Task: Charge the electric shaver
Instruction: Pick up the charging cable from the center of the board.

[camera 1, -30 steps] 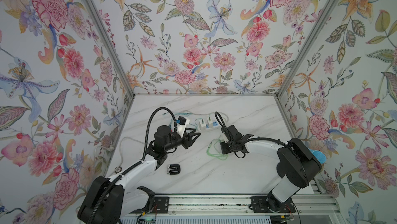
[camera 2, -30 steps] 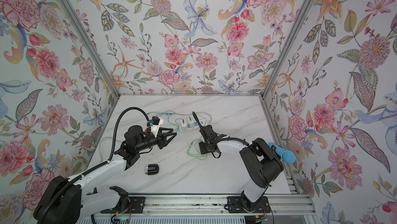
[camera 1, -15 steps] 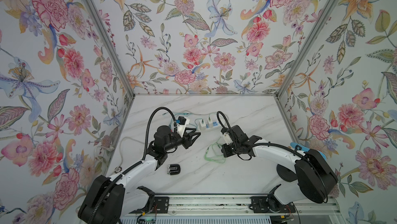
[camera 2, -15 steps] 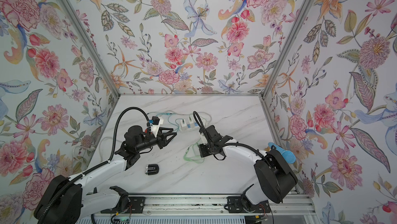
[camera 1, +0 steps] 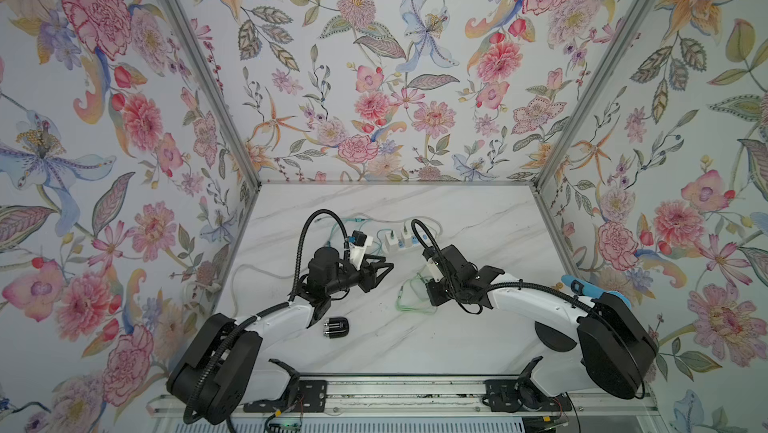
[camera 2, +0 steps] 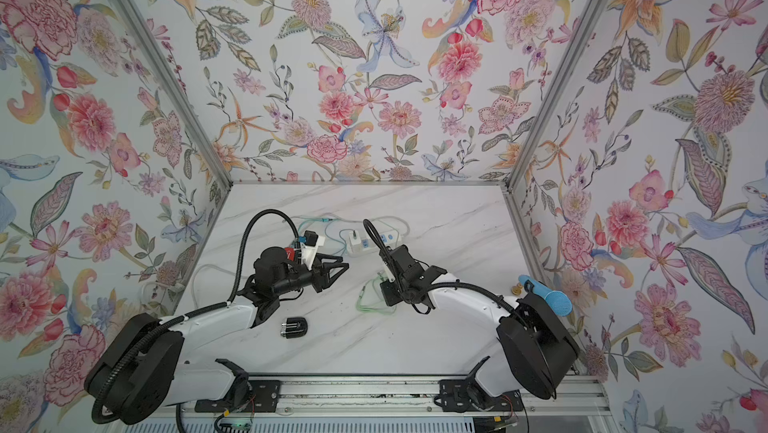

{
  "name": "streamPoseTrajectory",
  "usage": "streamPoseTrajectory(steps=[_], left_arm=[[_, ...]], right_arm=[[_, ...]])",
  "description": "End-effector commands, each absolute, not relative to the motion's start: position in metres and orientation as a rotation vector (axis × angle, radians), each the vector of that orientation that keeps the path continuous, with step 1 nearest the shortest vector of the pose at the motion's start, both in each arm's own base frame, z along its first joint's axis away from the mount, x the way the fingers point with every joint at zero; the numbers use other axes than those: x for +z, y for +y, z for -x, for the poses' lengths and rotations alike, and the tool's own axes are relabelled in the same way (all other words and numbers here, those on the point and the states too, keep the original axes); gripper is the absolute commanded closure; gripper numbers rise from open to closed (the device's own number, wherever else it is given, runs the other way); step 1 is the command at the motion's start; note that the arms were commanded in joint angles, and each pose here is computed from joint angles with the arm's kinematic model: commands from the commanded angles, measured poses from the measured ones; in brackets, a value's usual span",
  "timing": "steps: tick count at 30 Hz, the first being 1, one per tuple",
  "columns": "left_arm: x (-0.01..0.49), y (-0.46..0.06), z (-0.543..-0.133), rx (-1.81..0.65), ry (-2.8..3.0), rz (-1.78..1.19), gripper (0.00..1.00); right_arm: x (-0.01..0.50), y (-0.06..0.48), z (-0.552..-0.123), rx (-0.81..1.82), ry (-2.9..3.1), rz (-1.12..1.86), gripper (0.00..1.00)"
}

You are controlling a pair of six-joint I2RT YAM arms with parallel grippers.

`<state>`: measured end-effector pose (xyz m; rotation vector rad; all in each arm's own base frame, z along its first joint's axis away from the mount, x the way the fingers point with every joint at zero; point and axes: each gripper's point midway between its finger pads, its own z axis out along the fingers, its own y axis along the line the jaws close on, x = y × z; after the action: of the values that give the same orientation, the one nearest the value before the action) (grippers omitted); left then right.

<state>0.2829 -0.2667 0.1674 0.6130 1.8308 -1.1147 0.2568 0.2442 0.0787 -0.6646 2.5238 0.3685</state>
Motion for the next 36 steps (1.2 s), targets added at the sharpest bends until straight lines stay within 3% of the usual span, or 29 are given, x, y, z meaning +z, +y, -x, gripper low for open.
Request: streamPoseTrajectory(steps=[1,9,36], left_arm=[[0.176,-0.285,-0.273,-1.210,1.775,-0.636,0.54],[0.165,-0.314,-0.267,-1.292,1.792,-0.657,0.54],[0.150,-0.324,-0.294,-1.239,1.831,-0.599,0.54]], right_arm=[[0.107,0.256,-0.268,0.387,2.404,0.660,1.00],[0.117,0.269,-0.261,0.439,2.346,0.696,1.00],[0.139,0.284,-0.251,0.451,2.279,0.759,1.00]])
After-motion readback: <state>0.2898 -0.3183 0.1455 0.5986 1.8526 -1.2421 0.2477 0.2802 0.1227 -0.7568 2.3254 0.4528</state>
